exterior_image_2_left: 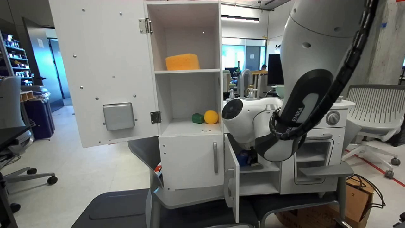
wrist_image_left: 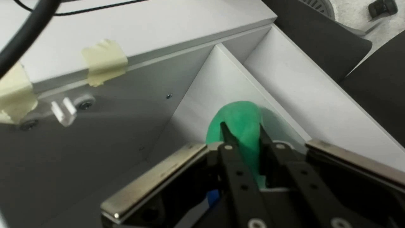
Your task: Open the bottom door of cabinet, pick up the blue bottle and light green object and put them in the bottom compartment.
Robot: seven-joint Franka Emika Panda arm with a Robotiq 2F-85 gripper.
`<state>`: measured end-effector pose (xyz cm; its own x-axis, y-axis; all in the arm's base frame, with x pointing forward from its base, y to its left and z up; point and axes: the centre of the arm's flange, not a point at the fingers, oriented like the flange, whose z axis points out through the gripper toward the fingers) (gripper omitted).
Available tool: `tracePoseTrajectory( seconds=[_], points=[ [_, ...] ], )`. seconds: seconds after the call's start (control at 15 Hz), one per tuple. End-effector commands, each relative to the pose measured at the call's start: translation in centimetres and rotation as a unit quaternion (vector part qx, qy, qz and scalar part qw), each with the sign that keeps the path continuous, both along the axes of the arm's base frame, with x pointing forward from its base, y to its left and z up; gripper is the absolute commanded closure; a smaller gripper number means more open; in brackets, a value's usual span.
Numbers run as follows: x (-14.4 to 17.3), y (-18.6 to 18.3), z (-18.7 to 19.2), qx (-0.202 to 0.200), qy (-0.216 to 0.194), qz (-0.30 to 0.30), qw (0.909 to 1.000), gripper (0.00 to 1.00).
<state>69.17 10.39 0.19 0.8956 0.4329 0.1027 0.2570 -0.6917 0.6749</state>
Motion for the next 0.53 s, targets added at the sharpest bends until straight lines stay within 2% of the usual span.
tracePoseTrajectory(
  seconds=[0.0, 0.33, 0.4, 0.47],
  points=[
    [2.84, -2.06, 0.61, -0.034, -0.008, 0.0, 0.9994, 0.96],
    [2.88, -2.33, 0.82, -0.062, -0.004, -0.001, 0.9981, 0.96],
    [2.76, -2.27, 0.75, -0.063, -0.004, 0.0, 0.998, 0.58],
    [2.65, -2.39, 0.4, -0.065, -0.005, 0.001, 0.9979, 0.56]
  ],
)
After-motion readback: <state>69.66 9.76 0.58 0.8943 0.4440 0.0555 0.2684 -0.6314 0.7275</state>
